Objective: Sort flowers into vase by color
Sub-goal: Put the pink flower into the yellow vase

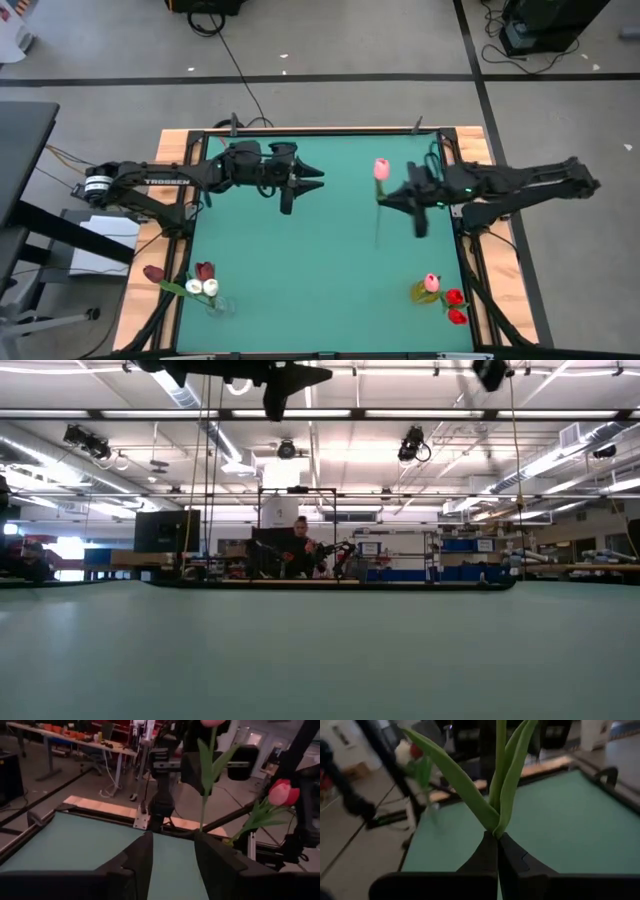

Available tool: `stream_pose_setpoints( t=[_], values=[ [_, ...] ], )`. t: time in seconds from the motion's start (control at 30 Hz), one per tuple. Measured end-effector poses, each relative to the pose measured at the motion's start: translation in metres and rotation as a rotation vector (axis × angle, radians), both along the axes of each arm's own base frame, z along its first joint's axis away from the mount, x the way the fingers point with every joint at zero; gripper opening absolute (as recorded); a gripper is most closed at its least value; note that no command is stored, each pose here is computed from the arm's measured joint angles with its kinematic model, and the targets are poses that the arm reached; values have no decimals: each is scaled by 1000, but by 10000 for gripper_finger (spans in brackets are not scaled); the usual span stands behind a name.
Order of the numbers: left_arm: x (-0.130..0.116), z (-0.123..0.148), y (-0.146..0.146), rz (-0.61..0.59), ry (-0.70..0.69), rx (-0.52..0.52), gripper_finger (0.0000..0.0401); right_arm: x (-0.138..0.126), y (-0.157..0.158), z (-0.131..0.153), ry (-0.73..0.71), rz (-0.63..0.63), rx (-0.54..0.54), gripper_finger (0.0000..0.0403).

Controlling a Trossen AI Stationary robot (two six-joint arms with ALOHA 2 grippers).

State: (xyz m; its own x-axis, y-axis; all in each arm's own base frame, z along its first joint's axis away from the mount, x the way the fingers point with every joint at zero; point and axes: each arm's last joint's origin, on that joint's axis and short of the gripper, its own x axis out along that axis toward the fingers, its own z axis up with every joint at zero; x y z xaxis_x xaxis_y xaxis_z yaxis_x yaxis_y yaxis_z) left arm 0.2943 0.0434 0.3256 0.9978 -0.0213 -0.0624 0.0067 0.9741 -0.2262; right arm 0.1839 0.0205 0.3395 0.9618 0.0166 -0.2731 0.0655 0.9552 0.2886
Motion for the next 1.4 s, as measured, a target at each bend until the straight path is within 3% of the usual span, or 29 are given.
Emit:
stream_pose_setpoints(
  t=[0.27,0.53,0.7,1.0,1.4],
  values=[
    [-4,6,-11,-23,-17,-25,151,-74,11,6,53,172,127,0],
    [-3,12,-24,3,-73,-13,151,-112,10,10,16,296,203,0],
    [-3,14,-33,6,-90,-12,150,-113,14,10,23,362,199,0],
    [-3,14,-41,36,-92,-12,150,-91,37,5,92,466,125,0],
    [-3,14,-40,63,-92,-12,150,-87,49,12,-3,475,82,0]
  ],
)
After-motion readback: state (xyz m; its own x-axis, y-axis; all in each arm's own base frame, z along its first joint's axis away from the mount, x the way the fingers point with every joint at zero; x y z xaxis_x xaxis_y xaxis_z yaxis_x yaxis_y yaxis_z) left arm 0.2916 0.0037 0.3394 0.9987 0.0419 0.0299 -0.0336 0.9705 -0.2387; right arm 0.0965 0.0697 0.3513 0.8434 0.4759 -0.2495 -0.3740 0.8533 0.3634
